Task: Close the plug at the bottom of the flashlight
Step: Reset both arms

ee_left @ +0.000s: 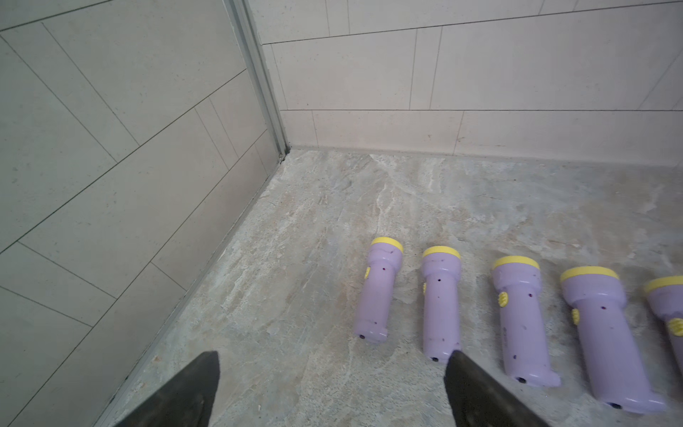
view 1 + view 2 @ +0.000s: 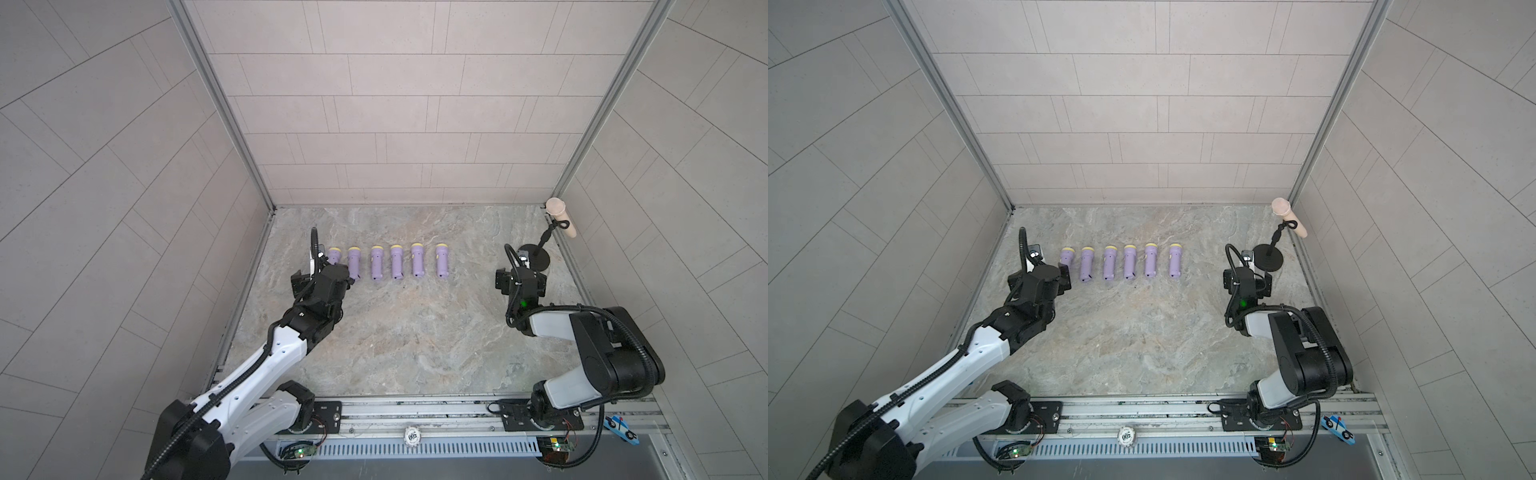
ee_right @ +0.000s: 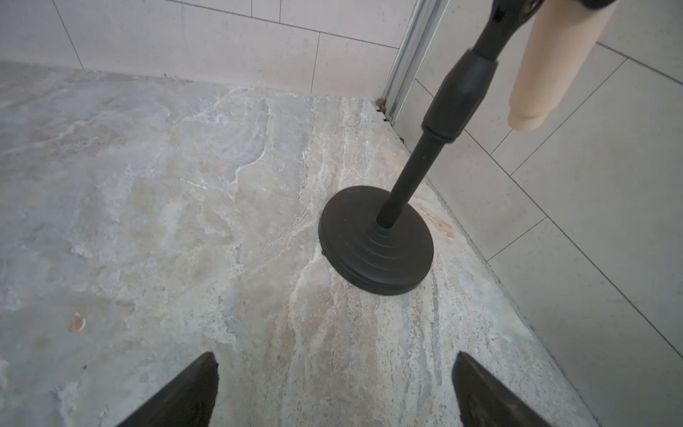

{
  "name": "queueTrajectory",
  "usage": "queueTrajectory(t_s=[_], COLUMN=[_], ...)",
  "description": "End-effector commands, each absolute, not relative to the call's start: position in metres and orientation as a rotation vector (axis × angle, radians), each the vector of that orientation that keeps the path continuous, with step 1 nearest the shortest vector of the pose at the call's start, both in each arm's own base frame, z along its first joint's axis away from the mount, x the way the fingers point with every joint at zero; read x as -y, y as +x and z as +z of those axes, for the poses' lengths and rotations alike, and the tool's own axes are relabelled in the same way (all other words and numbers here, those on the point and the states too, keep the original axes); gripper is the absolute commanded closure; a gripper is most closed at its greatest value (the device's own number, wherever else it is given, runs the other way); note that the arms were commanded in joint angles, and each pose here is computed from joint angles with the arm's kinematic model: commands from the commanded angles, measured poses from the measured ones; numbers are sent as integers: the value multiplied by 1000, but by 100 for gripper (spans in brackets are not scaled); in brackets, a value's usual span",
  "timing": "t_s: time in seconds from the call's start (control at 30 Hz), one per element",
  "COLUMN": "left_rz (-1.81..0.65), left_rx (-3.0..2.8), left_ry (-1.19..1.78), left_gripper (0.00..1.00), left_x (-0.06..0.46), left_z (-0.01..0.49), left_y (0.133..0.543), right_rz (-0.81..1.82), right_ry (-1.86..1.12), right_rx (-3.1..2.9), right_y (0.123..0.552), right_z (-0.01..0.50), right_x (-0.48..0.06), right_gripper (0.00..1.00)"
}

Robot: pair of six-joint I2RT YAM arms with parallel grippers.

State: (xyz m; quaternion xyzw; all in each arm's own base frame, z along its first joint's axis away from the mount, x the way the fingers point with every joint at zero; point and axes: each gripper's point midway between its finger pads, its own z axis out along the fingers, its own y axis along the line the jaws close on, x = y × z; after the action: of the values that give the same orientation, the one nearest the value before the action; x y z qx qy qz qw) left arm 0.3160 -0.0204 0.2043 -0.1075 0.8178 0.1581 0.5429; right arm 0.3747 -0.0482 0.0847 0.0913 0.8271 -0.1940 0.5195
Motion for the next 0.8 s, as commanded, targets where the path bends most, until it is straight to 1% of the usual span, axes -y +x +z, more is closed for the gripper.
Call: queueTrajectory(t_s=[0.0,0.17,0.3,0.43,0.63,0.77], left_rz=[455,536,579,607,550,512], left_rx=[-1909,-1942,-1918,-1925,-1896,-1883], left_ry=[-292,-352,-360,-325,-252,-271], left_gripper=[0,0,0,0,0,0], left_x=[0,-31,-46,-53,-47,-53], left_z=[202,180,169,149,129,123], left_y=[317,325,335,345,357,362], right_rz=[-464,-487,-487,-486,-486,-486], right_ry=[267,262,264,266,266,265], right_rx=[-1950,-1923,-1927,-1927,-1928,-1930], right_y=[377,376,376,376,377,376], right_z=[95,98,98,98,98,97], right_x=[49,49,49,49,50,50], right_gripper=[0,0,0,0,0,0])
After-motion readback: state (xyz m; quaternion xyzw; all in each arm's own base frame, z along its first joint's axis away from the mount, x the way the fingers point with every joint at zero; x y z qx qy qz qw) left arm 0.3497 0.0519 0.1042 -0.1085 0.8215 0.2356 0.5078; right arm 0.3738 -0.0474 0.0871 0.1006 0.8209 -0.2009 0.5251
